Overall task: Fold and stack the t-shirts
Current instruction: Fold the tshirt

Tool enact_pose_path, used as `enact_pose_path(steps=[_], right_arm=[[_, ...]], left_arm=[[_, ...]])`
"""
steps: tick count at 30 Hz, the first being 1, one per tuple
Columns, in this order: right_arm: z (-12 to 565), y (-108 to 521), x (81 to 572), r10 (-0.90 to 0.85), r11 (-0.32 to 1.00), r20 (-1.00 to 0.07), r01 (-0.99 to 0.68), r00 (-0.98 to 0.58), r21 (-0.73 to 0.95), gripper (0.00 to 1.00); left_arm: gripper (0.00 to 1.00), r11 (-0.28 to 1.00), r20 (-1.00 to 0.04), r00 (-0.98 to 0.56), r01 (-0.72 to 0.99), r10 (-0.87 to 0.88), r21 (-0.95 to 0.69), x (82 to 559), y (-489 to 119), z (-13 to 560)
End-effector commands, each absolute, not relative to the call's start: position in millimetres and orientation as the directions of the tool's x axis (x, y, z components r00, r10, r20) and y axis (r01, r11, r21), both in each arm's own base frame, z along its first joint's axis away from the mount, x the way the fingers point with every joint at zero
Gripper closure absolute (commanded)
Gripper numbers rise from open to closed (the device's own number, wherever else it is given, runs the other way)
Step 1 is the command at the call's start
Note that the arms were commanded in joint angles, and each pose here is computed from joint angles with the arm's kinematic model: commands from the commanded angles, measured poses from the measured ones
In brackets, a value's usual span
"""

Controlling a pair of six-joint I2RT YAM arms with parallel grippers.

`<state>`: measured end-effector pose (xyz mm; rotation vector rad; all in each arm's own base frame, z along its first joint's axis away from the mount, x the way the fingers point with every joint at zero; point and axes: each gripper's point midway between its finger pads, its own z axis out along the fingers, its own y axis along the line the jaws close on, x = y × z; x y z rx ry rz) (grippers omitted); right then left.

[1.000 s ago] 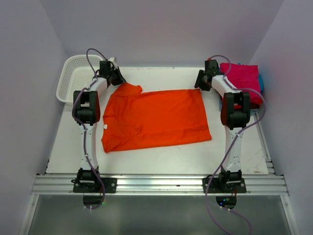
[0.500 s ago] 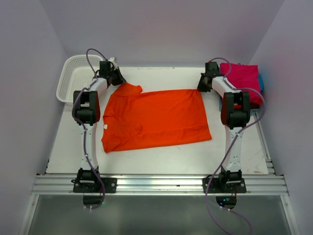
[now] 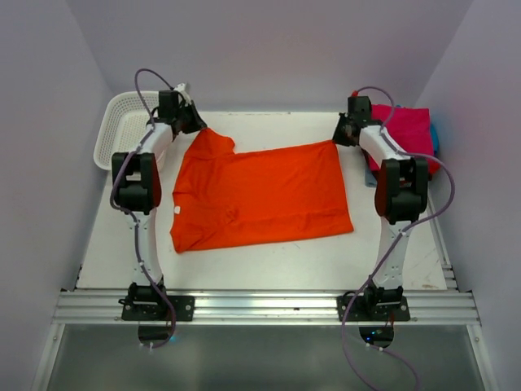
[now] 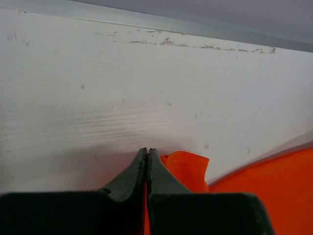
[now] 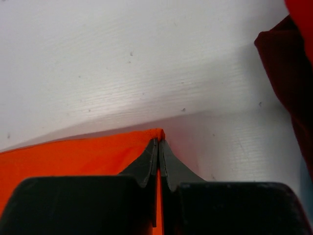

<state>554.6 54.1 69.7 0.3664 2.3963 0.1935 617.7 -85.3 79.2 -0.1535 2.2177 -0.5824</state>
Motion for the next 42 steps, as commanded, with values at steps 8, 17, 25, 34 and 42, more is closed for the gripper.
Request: enact_pose_path(steps=[8, 17, 25, 34, 42], right_arm=[[153.4, 42.2, 523.4, 0.282, 0.959, -0.729, 0.178, -0.624, 0.218, 1.00], [125.2, 37.8, 461.4, 0.309, 0.951, -0.645, 0.233, -0.699, 0.204, 1.00], [104.3, 32.5, 414.5, 0.312, 0.950, -0.599, 0.260, -0.737, 0.175, 1.00], [67.5, 32.2, 400.8, 0.300, 0.953, -0.526, 0.273, -0.796, 0.131, 0.85], [78.1, 32.1, 388.6, 0.299, 0.951, -0.525, 0.294, -0.797, 0.095, 0.01]], left_arm=[[1.00, 0.900, -0.753, -0.591, 0.101, -0.288, -0.423, 554.7, -74.0, 168.2], [1.00, 0.887, -0.692, -0.656, 0.075, -0.300, -0.455, 453.3, -78.3, 171.9], [1.00, 0.878, -0.591, -0.745, 0.015, -0.310, -0.479, 371.2, -81.5, 129.2], [1.00, 0.871, -0.522, -0.785, -0.045, -0.333, -0.488, 325.6, -84.8, 89.4], [0.00, 0.903, -0.613, -0.711, -0.074, -0.345, -0.423, 306.7, -66.0, 139.7]])
